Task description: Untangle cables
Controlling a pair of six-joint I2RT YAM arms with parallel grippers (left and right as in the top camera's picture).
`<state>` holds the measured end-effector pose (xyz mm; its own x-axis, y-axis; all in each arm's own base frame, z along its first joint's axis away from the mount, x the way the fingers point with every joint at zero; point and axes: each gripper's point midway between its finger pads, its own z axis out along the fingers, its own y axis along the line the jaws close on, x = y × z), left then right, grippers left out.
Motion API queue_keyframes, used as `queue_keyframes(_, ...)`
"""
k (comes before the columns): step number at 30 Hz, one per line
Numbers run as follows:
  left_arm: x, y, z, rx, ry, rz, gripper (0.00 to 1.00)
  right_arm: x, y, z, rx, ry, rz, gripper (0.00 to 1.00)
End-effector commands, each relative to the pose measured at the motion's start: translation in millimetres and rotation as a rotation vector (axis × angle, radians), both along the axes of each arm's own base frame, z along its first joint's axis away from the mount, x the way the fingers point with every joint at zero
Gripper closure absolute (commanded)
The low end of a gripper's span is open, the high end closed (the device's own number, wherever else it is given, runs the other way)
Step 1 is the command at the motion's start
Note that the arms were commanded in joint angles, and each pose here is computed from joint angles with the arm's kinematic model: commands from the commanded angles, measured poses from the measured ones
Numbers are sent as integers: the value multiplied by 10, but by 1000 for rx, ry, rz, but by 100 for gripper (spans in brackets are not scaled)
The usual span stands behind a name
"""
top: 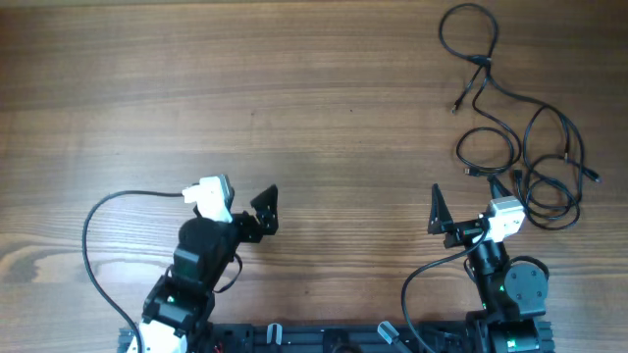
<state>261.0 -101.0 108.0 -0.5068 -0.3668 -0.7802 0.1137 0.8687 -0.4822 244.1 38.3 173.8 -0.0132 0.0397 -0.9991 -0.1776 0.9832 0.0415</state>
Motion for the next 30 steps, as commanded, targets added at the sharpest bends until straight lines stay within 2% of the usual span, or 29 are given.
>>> queue_keyframes(1, -67, 33, -90, -7, -23, -1, 0, 1, -26, 15, 15, -5, -16, 0)
queue_keyframes(11, -254, 121, -13, -36, -111, 8, 0, 1, -26, 15, 15, -5, -16, 0)
queue_keyframes(14, -269, 144, 215, -14, -226, -3, 0, 1, -26, 15, 15, -5, -16, 0)
queue_keyframes(18, -237, 345, 472, -22, -340, 75, 0, 1, -27, 15, 15, -5, -16, 0)
queue_keyframes(25, -175, 660, 498, -11, -350, 180, 0, 1, -26, 15, 15, -5, -16, 0)
queue_keyframes(30, -200, 553, 525, 245, -443, 34, 0, 1, -26, 14, 15, -5, -16, 0)
